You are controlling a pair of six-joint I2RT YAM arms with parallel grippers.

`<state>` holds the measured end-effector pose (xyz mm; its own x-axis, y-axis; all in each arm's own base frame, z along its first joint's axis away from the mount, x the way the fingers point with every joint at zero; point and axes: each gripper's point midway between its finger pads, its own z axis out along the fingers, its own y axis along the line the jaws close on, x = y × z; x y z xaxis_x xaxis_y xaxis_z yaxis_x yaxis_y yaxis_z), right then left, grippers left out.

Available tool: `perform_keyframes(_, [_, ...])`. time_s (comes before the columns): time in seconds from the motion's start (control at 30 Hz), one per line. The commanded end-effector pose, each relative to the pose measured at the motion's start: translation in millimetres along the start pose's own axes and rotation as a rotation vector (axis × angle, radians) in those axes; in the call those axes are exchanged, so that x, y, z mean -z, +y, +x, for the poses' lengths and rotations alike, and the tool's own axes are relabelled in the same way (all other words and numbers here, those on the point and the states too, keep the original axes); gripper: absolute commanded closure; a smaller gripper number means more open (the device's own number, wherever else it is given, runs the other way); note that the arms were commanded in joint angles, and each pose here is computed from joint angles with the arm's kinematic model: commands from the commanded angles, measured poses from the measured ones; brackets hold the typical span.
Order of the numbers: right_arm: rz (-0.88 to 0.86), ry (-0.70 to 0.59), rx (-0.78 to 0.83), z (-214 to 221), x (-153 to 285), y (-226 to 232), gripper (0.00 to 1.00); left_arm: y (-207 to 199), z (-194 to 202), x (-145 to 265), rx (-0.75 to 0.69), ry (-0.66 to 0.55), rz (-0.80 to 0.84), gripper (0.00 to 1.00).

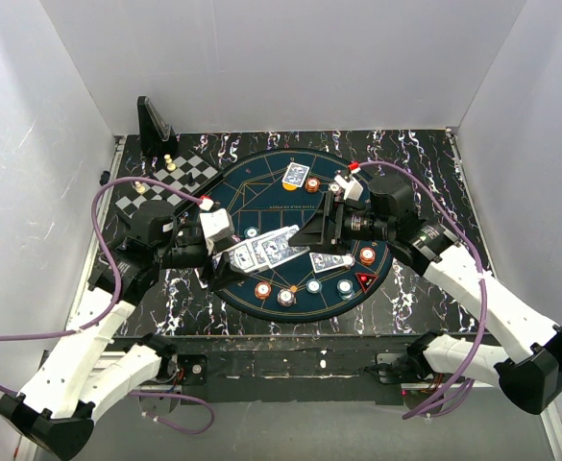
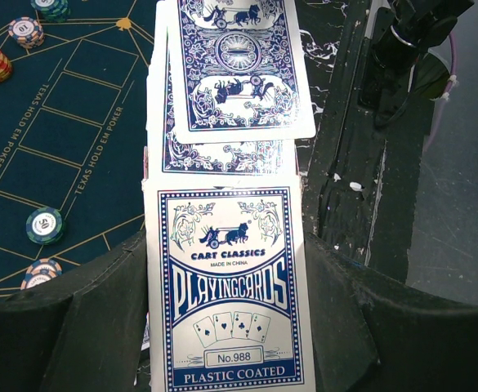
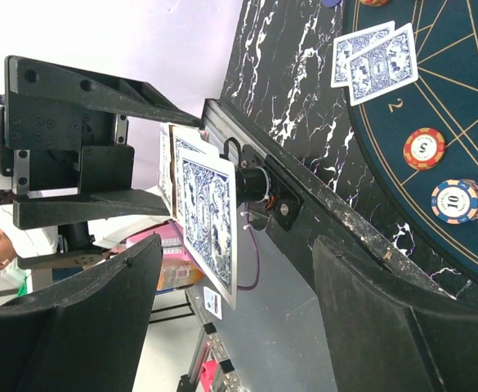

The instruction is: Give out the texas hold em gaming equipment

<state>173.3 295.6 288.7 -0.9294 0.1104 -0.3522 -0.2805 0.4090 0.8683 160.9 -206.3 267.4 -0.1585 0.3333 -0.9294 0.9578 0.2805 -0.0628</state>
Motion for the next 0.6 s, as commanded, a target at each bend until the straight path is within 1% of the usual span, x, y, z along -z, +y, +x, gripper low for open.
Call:
perform_keyframes(0.0, [-0.054,0.019,0.005,9,3,10,0.18,-2,-12,0,-0.02,-0.036,0.016,1.0])
perform_keyframes(0.13, [-0.069,0.04,-0.012,15,-6,13,0.18,-1,-13,0,-0.021,-0.039,0.014,1.0])
perform_keyframes(0.2, [-0.074,0.047,-0.012,16,-9,16,0.21,-1,-14,0,-0.023,-0.04,0.015,1.0])
perform_keyframes(0.3, [-0.072,0.053,-0.021,19,-12,16,0.3,-1,-13,0,-0.021,-0.038,0.011,1.0])
perform_keyframes(0.5, [-0.083,0.038,-0.036,19,-14,16,0.5,0,-13,0,-0.022,-0.038,0.009,1.0])
perform_keyframes(0.57, [-0.083,0.033,-0.035,18,-13,17,0.54,-1,-12,0,-0.021,-0.037,0.01,1.0])
